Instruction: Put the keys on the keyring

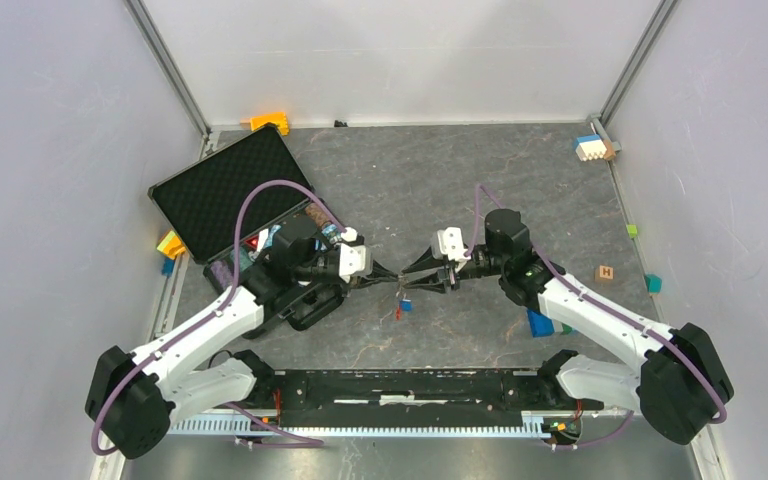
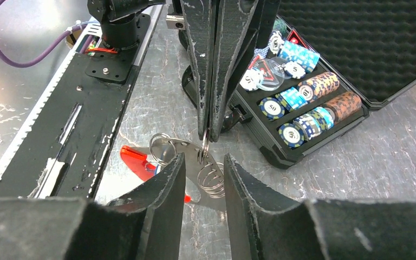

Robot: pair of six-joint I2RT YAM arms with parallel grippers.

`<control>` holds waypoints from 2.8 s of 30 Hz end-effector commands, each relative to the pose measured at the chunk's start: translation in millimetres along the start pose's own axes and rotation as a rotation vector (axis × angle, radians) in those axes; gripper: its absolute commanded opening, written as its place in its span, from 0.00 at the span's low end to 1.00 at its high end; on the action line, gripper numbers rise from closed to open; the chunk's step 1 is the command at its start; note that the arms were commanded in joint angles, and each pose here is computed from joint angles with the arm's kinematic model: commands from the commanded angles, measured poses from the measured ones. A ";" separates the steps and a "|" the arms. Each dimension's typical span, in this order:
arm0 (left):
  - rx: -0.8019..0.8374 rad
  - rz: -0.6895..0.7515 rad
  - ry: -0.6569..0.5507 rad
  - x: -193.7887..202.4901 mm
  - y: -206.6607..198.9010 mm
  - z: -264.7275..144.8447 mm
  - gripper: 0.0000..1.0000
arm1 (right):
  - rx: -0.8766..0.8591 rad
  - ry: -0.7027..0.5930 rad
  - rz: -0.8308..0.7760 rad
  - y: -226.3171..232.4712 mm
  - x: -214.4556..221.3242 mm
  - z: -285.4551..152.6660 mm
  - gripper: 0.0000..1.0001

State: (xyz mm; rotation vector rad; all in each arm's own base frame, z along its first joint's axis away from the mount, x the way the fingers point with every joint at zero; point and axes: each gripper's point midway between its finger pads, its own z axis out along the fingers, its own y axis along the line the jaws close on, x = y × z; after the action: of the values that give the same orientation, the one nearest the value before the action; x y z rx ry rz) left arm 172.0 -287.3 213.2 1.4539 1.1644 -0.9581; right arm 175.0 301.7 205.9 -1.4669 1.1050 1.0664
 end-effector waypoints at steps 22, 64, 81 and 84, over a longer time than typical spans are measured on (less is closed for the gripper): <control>-0.011 -0.045 -0.074 -14.7 4.6 6.2 0.02 | 0.073 -0.008 -0.016 -15.3 -7.9 0.5 0.05; -0.028 -0.106 -0.131 -14.1 16.0 -2.3 0.36 | 0.106 -0.053 0.041 -23.5 -15.6 -2.0 0.00; -0.026 -0.111 -0.148 -20.0 21.1 0.6 0.28 | 0.088 -0.064 0.055 -20.8 -14.7 0.1 0.00; -0.025 -0.113 -0.148 -19.7 21.1 1.0 0.27 | 0.088 -0.065 0.057 -21.0 -14.5 0.4 0.00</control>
State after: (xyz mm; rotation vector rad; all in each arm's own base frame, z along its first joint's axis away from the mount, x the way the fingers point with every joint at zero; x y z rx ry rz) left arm 189.7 -288.2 216.6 1.2921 1.2113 -1.0730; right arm 192.4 304.3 212.2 -1.3349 1.2026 1.0836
